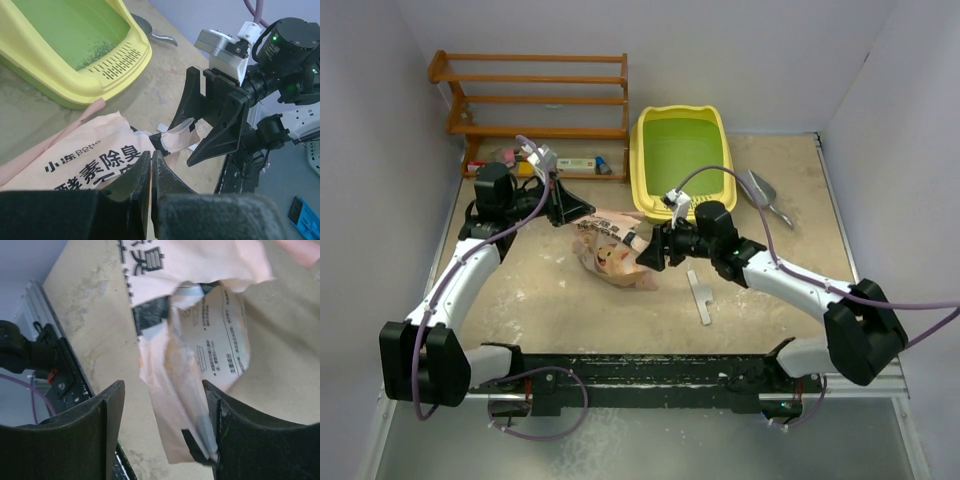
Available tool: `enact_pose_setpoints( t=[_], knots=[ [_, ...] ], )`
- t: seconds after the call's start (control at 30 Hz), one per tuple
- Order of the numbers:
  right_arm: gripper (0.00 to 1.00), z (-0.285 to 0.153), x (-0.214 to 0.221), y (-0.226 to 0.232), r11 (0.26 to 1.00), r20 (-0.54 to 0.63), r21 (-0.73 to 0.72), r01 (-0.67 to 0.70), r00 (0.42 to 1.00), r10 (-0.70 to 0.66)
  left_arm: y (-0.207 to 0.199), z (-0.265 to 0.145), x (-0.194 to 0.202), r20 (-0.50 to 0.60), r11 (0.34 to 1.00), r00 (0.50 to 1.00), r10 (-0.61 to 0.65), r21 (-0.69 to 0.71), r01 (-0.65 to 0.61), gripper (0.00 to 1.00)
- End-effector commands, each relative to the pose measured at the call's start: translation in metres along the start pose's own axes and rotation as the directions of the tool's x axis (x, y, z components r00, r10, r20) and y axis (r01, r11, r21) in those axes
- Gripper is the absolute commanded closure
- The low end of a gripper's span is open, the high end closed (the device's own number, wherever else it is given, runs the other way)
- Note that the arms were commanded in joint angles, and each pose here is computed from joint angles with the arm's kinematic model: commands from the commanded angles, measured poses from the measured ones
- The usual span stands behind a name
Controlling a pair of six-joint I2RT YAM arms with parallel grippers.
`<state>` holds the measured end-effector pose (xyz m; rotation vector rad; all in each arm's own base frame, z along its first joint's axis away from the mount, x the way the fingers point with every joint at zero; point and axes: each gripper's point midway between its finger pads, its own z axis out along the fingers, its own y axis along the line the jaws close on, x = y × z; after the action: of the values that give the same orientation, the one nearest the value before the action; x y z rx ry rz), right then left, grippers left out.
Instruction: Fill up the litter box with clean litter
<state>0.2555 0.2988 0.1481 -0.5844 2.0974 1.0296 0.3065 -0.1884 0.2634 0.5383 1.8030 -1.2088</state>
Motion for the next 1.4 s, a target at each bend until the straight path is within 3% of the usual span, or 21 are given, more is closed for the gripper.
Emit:
enact_pose_setpoints(
  t=[0.0,0.3,0.73,0.8,0.87,0.97,1.03,1.17,1.37],
  knots=[
    [0.38,-0.001,-0.045,0.041,0.971,0.094,-0.214,0.104,0.992,-0.085,-0.007,-0.005,-0.015,0.057,0.998,0.996,0.070,-0.006,-0.070,0.93],
    [0.42,0.014,-0.066,0.079,0.883,0.005,-0.452,0.126,0.990,-0.139,-0.012,-0.004,-0.016,0.054,0.998,0.997,0.057,0.018,-0.058,0.93],
    [0.45,0.050,-0.071,0.071,0.872,-0.068,-0.488,0.031,0.995,-0.074,-0.014,-0.008,-0.015,0.064,0.998,0.996,0.067,0.002,-0.067,0.92],
    [0.50,0.053,-0.072,0.068,0.879,-0.078,-0.476,0.020,0.995,-0.065,-0.014,-0.009,-0.016,0.069,0.997,0.995,0.072,-0.007,-0.072,0.91],
    [0.61,0.055,-0.073,0.065,0.893,-0.089,-0.449,0.007,0.995,-0.053,-0.010,-0.010,-0.017,0.074,0.996,0.994,0.079,-0.038,-0.076,0.87],
    [0.82,0.056,-0.075,0.055,0.932,-0.086,-0.361,0.019,0.995,-0.054,-0.002,-0.012,-0.019,0.080,0.991,0.992,0.095,-0.099,-0.087,0.74],
    [0.90,0.051,-0.076,0.049,0.954,-0.079,-0.296,0.056,0.993,-0.082,0.004,-0.015,-0.021,0.088,0.985,0.990,0.110,-0.146,-0.096,0.67],
    [1.00,0.038,-0.078,0.044,0.974,-0.086,-0.199,0.106,0.988,-0.125,0.010,-0.019,-0.026,0.101,0.972,0.986,0.135,-0.205,-0.113,0.57],
    [1.00,0.026,-0.070,0.043,0.980,-0.151,-0.074,0.185,0.969,-0.194,0.019,-0.020,-0.026,0.101,0.963,0.985,0.138,-0.245,-0.110,0.50]
  ],
)
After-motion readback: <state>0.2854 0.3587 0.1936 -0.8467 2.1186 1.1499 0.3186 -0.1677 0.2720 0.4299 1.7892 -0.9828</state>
